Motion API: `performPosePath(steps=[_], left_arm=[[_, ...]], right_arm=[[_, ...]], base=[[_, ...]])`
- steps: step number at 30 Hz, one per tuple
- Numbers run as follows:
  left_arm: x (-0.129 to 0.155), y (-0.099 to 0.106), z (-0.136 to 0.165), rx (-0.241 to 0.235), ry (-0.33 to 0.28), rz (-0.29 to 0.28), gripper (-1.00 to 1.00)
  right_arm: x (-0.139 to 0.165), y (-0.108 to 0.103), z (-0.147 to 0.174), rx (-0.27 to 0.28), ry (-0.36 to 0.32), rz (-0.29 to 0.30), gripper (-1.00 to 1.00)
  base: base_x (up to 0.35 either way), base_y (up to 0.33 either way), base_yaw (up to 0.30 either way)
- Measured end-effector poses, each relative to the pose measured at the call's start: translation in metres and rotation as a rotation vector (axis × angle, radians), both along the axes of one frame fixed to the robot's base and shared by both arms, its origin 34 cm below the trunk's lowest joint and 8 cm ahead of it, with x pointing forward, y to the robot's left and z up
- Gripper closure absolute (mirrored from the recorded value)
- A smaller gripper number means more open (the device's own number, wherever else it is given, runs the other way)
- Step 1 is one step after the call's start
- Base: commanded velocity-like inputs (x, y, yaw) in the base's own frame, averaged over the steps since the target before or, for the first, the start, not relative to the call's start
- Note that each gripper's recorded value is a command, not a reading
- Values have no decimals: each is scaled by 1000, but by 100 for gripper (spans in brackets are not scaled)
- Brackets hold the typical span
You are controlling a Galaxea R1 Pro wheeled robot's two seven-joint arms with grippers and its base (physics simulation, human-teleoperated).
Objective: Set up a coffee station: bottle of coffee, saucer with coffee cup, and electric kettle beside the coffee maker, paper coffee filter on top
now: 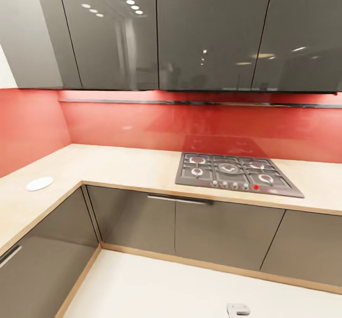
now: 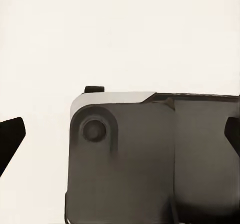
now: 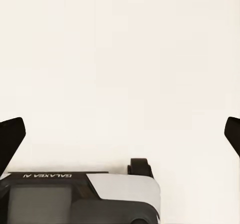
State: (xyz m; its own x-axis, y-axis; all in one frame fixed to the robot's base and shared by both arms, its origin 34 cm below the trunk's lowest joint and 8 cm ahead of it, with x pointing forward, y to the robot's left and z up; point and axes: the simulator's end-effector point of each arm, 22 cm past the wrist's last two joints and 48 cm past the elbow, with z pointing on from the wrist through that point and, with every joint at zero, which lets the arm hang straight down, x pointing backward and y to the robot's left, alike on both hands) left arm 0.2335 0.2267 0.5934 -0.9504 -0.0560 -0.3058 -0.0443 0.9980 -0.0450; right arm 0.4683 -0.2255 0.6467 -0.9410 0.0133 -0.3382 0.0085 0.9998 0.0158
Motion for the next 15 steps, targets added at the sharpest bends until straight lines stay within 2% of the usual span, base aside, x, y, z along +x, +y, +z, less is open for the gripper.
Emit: performPosePath(steps=[10, 15], left_arm=[[2, -7, 1, -9, -4, 0, -100], [2, -9, 1, -12, -4, 1, -100]], right_arm=[[1, 0, 1, 0, -4, 0, -100], [2, 0, 1, 0, -4, 0, -100]], base=[[302, -202, 288], [184, -282, 298]])
